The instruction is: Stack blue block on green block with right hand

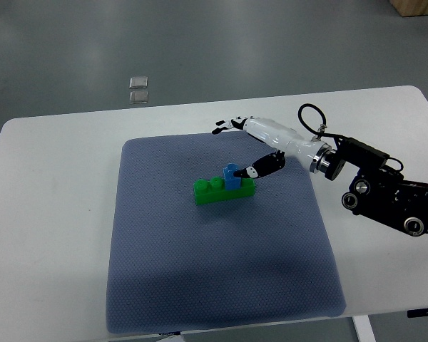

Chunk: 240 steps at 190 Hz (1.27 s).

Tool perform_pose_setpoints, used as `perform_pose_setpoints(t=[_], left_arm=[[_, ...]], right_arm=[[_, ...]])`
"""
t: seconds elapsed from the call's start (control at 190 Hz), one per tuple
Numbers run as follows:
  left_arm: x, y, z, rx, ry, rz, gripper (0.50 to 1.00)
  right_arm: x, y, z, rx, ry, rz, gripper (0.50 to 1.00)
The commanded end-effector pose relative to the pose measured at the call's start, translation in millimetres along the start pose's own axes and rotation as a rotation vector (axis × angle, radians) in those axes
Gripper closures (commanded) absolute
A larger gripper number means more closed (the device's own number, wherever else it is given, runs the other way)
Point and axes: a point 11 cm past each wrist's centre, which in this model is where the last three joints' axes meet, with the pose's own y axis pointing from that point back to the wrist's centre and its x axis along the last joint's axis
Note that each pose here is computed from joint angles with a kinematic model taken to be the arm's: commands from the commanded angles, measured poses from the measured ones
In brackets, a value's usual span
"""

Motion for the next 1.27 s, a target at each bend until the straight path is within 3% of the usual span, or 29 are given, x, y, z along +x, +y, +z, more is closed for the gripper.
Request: perform_pose_setpoints(t=[0.0,0.137,0.327,0.512,0.744,1.261], left_arm=[[0,0,0,0.000,0.000,0.000,0.500],[0,0,0,0.000,0.000,0.000,0.500],[0,0,0,0.000,0.000,0.000,0.500],[0,0,0,0.000,0.000,0.000,0.500],[0,0,0,0.000,0.000,0.000,0.500],[0,0,0,0.000,0.000,0.000,0.500]], right_arm=[[31,3,4,-0.022,-0.163,0.033,0.589],[52,6,11,-0.030,-0.461,0.015,0.589],[50,9,46,-0.241,-0.822,0.066,0.589],[35,2,62,-0.302,-1.083,0.121,0.589],[24,8,74,-0.308,-1.107,0.217,0.587],[12,9,74,-0.305,-1.135,0.215,0.583]])
